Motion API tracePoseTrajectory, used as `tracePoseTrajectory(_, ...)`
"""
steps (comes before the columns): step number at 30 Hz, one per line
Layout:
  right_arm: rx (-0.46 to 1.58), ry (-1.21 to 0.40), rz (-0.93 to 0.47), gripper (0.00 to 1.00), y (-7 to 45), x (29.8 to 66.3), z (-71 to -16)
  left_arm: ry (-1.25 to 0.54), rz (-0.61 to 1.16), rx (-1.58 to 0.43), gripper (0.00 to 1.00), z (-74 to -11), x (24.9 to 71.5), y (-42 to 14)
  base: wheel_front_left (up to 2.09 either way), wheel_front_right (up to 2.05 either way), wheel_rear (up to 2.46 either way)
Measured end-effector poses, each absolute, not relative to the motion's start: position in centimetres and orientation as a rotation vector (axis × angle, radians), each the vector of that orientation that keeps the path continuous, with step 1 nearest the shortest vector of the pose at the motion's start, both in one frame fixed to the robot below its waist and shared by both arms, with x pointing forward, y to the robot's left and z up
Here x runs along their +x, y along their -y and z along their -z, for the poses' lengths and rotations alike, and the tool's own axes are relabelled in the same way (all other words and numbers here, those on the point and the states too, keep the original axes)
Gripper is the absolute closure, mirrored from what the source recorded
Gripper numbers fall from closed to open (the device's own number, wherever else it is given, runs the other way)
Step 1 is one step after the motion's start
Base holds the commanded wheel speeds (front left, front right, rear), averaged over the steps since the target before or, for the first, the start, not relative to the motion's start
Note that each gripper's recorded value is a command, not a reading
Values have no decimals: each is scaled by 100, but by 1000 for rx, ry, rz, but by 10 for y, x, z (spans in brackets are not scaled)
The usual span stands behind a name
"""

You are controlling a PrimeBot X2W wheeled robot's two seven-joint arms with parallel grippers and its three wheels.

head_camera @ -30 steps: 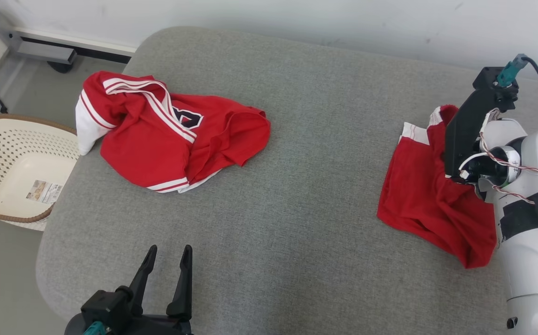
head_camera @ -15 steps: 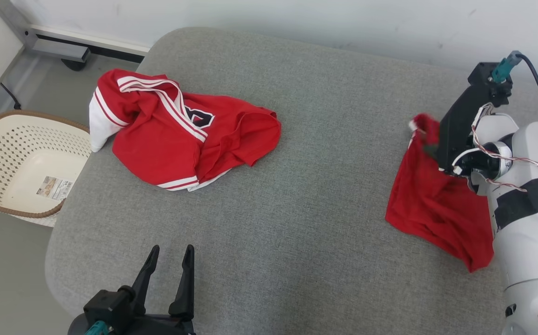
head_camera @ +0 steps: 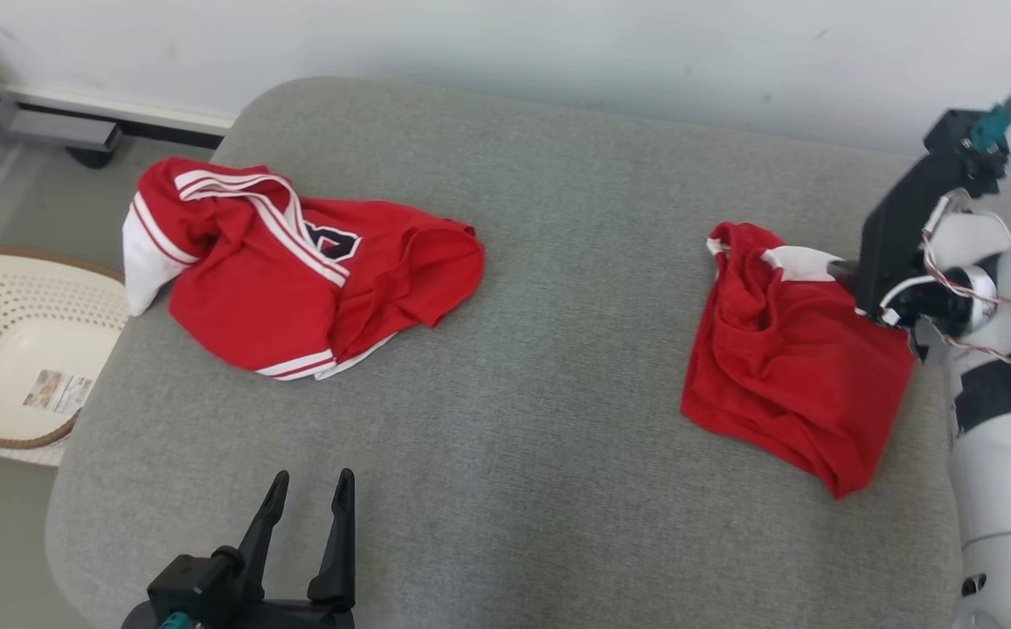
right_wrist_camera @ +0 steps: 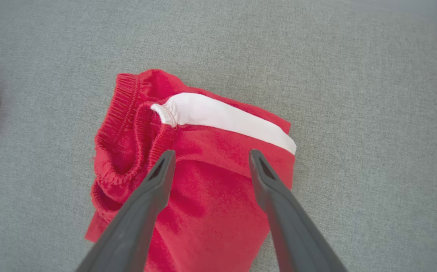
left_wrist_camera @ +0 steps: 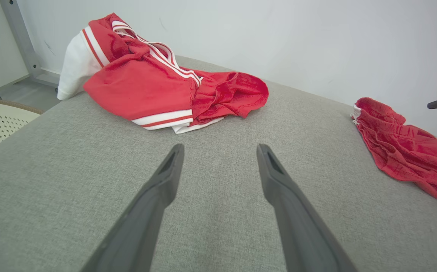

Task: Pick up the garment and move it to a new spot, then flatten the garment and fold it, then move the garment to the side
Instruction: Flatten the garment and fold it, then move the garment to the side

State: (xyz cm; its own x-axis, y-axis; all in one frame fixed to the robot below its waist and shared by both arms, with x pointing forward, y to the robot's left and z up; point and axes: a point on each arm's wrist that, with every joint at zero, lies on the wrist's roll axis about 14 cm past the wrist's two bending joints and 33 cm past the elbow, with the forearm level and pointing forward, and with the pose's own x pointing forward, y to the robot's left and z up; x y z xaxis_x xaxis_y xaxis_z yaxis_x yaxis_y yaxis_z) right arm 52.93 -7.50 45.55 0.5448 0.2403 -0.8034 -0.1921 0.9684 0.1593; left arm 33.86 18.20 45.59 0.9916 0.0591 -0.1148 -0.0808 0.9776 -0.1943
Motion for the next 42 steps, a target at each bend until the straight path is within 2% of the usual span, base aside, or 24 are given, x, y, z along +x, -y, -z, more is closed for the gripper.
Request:
tracePoseTrajectory(10,129,-974,-130,0,131,498,-438,-93,0,-195,0,-462,349,-164,0,0,0)
tracePoseTrajectory(16,183,-980,-104,0,145,485,-432,-87,34,-195,0,-466,352,-155,0,0,0)
tracePoseTrajectory(24,288,-1010,-141,0,130,478,-411,-94,46,-189,0,-465,353,-154,0,0,0)
tracePoseTrajectory(39,248,-1110,-179,0,97,484,-382,-115,-7,-194,0,-458,346,-167,0,0,0)
tracePoseTrajectory(40,242,-1110,-182,14,95,485,-382,-115,-13,-195,0,-458,345,-168,0,0,0)
tracePoseTrajectory(41,236,-1111,-187,58,93,486,-381,-116,-18,-194,0,-458,345,-170,0,0,0)
tracePoseTrajectory(42,226,-1112,-192,93,91,487,-381,-116,-22,-195,0,-458,344,-171,0,0,0)
